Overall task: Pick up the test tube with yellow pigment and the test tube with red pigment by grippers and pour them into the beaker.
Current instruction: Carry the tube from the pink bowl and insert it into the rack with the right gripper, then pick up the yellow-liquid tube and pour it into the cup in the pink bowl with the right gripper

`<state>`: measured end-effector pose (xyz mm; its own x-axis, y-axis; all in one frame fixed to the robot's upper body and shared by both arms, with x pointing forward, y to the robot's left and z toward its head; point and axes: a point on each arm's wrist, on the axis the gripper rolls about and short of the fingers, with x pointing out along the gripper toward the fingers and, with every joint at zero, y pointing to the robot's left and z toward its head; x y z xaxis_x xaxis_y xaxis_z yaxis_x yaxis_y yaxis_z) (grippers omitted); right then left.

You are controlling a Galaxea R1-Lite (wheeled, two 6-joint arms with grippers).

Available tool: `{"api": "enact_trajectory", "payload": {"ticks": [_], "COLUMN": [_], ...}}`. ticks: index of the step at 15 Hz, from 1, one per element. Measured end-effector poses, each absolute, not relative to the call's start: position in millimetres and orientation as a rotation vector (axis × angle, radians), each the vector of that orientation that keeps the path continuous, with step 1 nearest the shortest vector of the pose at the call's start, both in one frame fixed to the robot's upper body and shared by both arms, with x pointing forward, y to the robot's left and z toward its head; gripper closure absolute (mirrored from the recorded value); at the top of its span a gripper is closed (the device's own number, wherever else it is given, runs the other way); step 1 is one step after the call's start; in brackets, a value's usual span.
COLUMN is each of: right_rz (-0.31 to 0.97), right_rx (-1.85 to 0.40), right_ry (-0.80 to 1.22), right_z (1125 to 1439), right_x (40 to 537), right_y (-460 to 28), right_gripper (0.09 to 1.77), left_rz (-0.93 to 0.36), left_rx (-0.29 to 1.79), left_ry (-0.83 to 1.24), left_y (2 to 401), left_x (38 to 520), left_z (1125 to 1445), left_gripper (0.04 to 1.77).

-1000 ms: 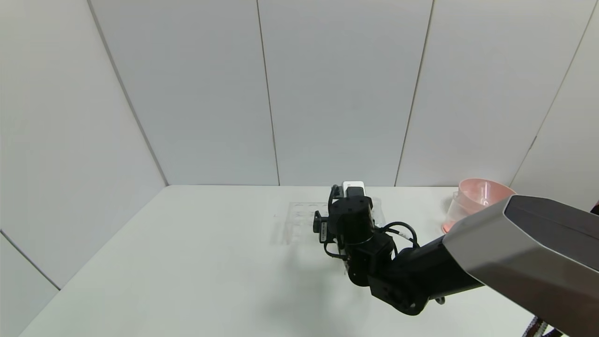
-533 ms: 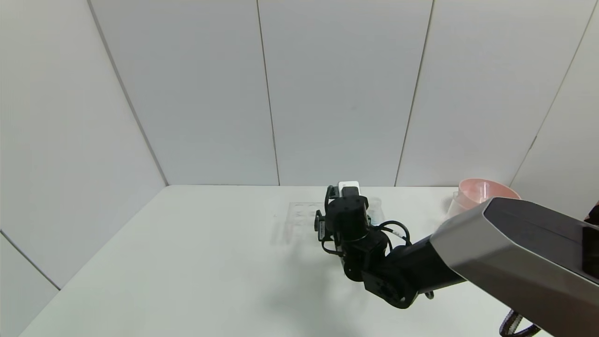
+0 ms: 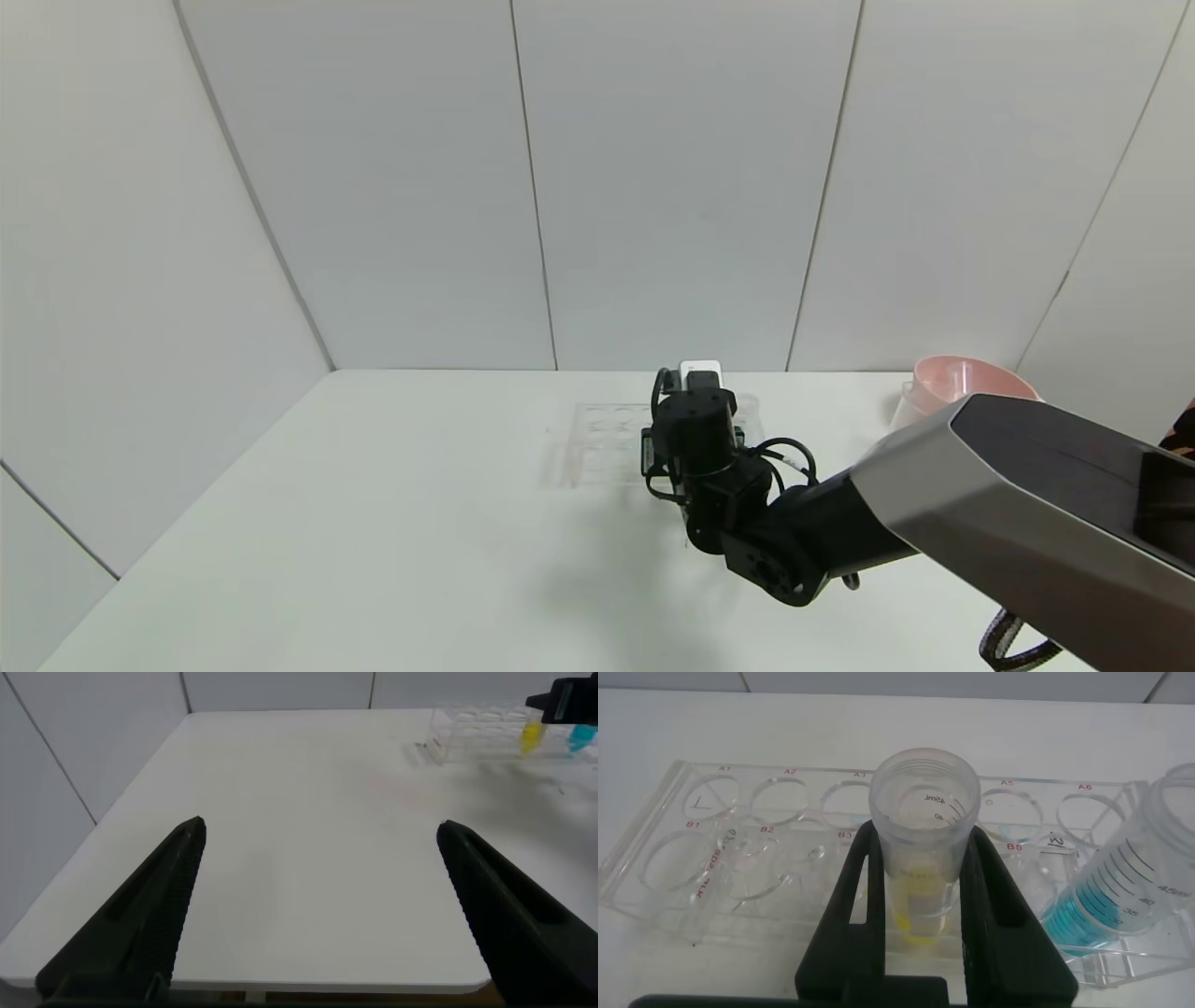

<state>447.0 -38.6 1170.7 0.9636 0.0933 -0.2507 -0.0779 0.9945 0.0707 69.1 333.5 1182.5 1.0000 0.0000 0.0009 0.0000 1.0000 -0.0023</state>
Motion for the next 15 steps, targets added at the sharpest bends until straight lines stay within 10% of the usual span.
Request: {"api": "enact_trajectory", "payload": {"ticks": [15], "right_rz": [0.149], "right_rx": [0.111], "right_ry": [0.152], "right_z": [1247.7], "right_x": [440.0], "right_y": [-49.7], "right_gripper": [1.34], "left_rz": [0.0], "left_rx": [-0.003], "left_ry": [-0.001], "left_y": [333.5], "left_x": [69.1], "left_z": [1182.5], "left_gripper": [0.05]}}
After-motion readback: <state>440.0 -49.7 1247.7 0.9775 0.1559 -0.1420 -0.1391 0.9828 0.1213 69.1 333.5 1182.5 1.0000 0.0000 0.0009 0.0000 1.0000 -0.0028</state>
